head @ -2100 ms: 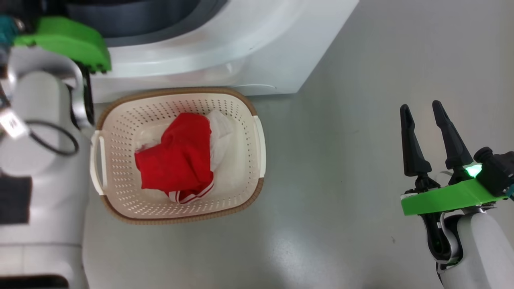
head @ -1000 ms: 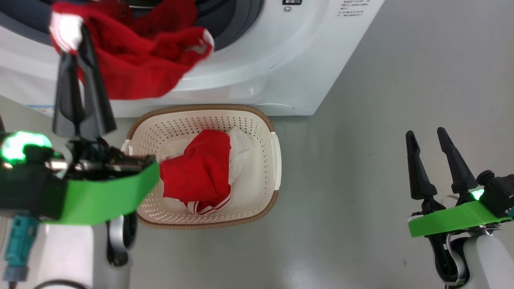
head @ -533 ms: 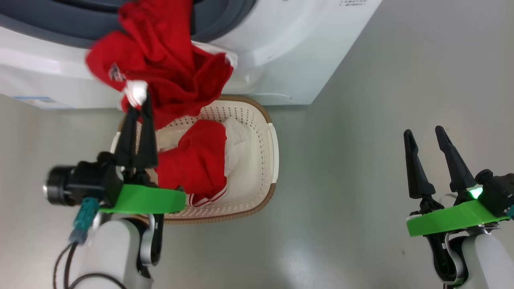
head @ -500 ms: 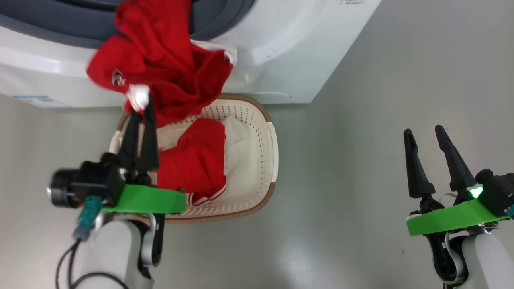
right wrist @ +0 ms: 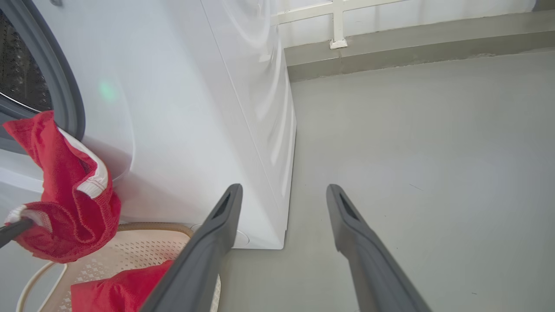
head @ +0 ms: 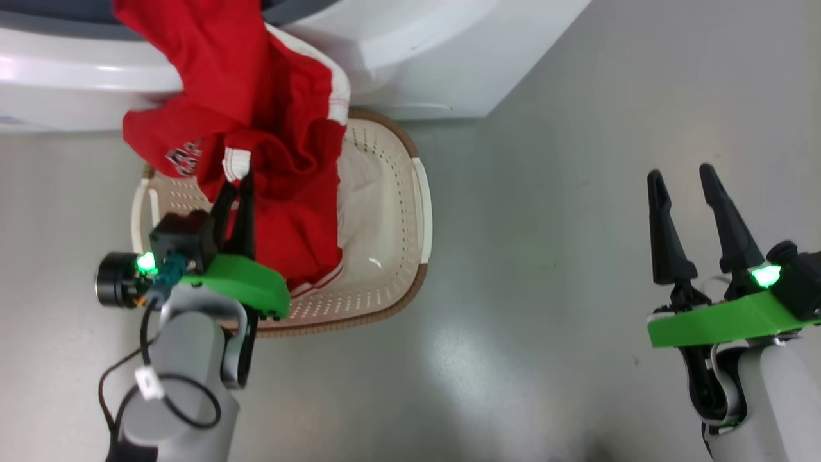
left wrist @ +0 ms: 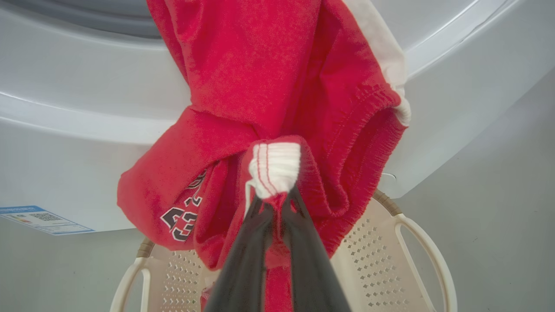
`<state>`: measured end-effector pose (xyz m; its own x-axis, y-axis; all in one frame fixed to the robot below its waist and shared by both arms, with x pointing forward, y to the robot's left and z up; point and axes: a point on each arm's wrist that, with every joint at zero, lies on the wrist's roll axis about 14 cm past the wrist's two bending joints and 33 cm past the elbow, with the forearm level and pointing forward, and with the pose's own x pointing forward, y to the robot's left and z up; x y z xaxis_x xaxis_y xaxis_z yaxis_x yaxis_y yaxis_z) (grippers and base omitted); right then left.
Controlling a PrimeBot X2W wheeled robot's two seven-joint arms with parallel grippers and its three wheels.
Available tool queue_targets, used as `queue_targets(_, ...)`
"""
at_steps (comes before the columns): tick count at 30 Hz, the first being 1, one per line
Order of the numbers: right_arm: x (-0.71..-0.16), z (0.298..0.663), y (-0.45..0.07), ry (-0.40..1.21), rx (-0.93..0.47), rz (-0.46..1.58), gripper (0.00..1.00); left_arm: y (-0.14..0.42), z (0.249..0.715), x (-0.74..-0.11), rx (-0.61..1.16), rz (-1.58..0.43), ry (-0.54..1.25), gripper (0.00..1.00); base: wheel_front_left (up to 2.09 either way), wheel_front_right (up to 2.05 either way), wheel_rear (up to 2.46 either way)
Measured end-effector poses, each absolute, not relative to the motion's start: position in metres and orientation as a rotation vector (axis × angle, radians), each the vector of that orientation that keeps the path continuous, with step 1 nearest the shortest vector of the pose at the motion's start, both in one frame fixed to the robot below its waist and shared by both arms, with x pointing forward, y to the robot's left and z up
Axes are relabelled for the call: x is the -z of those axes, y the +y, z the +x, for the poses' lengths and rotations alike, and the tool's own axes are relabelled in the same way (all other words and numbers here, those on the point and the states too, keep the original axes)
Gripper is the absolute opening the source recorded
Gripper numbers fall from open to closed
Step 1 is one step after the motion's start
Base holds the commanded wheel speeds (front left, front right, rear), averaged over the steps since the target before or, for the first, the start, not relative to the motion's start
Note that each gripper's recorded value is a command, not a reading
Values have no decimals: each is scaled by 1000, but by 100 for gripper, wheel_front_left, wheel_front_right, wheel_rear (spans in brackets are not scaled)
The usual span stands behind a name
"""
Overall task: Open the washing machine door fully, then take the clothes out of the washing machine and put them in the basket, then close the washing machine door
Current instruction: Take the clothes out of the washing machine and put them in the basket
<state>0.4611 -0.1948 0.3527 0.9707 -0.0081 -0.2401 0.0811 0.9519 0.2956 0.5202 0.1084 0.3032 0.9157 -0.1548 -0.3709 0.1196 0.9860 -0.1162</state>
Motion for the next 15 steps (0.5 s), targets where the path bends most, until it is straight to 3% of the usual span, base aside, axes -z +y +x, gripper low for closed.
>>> queue_targets(5, -342, 466, -195, 251, 53, 310, 100, 102, 528, -273, 166, -82, 467, 9, 0, 0, 0)
queue_targets(6, -339, 467, -195, 255, 55, 310, 100, 101, 531, -269, 167, -80, 477, 15, 0, 0, 0)
queue_targets(9, -334, 471, -196, 259, 57, 308, 100, 100, 538, -255, 161, -84, 512, 37, 0, 0, 0)
queue_targets(10, -332, 472, -197, 261, 58, 308, 100, 100, 539, -251, 159, -86, 524, 53, 0, 0, 0)
queue_targets(11, -331, 473, -197, 262, 60, 308, 100, 100, 541, -247, 160, -89, 533, 78, 0, 0, 0)
queue_targets(14, -326, 472, -199, 273, 66, 305, 100, 98, 547, -243, 162, -87, 540, 100, 0, 0, 0)
queue_targets(15, -325, 471, -199, 275, 68, 304, 100, 98, 549, -242, 161, -88, 539, 100, 0, 0, 0)
